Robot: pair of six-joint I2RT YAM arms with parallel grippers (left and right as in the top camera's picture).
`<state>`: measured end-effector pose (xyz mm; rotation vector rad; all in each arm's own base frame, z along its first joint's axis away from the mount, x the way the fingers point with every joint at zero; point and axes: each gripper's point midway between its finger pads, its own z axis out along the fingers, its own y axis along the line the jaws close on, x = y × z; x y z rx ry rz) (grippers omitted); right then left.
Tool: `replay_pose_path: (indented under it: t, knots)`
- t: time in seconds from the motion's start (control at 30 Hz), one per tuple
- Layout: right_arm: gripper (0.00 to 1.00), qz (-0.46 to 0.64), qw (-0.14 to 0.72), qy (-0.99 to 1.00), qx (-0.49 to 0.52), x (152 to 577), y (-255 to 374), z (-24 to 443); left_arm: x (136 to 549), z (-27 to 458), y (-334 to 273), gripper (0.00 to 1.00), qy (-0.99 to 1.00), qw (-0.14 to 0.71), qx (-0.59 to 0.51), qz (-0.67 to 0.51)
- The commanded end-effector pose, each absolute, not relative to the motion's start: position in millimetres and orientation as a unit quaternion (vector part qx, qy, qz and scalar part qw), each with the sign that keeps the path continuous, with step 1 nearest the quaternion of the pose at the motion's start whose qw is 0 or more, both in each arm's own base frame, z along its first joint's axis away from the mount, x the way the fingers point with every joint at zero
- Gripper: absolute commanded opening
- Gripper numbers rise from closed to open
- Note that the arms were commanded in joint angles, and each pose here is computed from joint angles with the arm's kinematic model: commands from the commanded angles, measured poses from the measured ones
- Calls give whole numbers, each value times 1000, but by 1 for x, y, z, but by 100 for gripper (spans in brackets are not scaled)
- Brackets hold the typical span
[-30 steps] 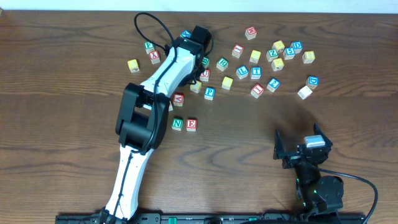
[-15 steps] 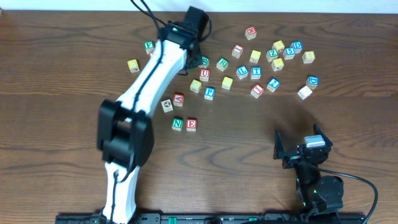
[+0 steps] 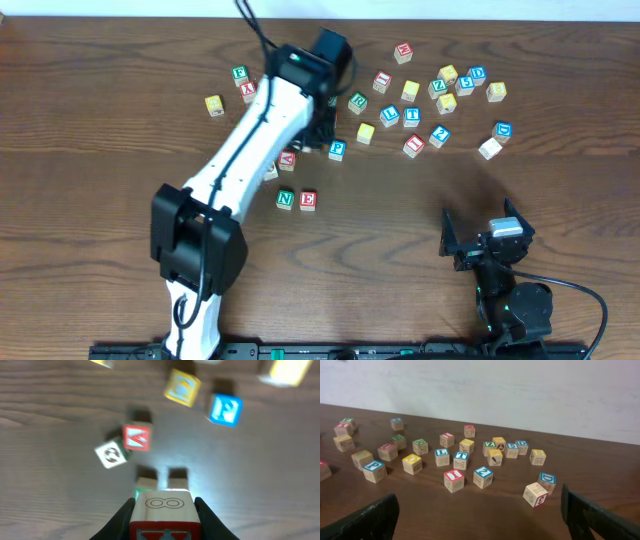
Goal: Spell out NEURIPS
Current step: 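Carry the U block to the right of the E block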
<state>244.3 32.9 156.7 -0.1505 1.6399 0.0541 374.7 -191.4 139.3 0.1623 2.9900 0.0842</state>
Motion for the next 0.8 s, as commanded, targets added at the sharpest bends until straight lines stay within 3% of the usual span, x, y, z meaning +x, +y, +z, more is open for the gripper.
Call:
replay_pose_path:
  t: [0.0, 0.43, 0.77]
  knots:
    - [99, 23, 680, 731, -57, 245, 30, 157, 357, 124, -212, 8, 994, 54, 95, 30]
    - [99, 23, 679, 731, -57, 245, 30, 156, 313, 62, -267, 7, 994, 68, 77, 36]
    - [99, 23, 679, 731, -57, 245, 30, 156, 306, 51, -285, 7, 984, 150, 50, 77]
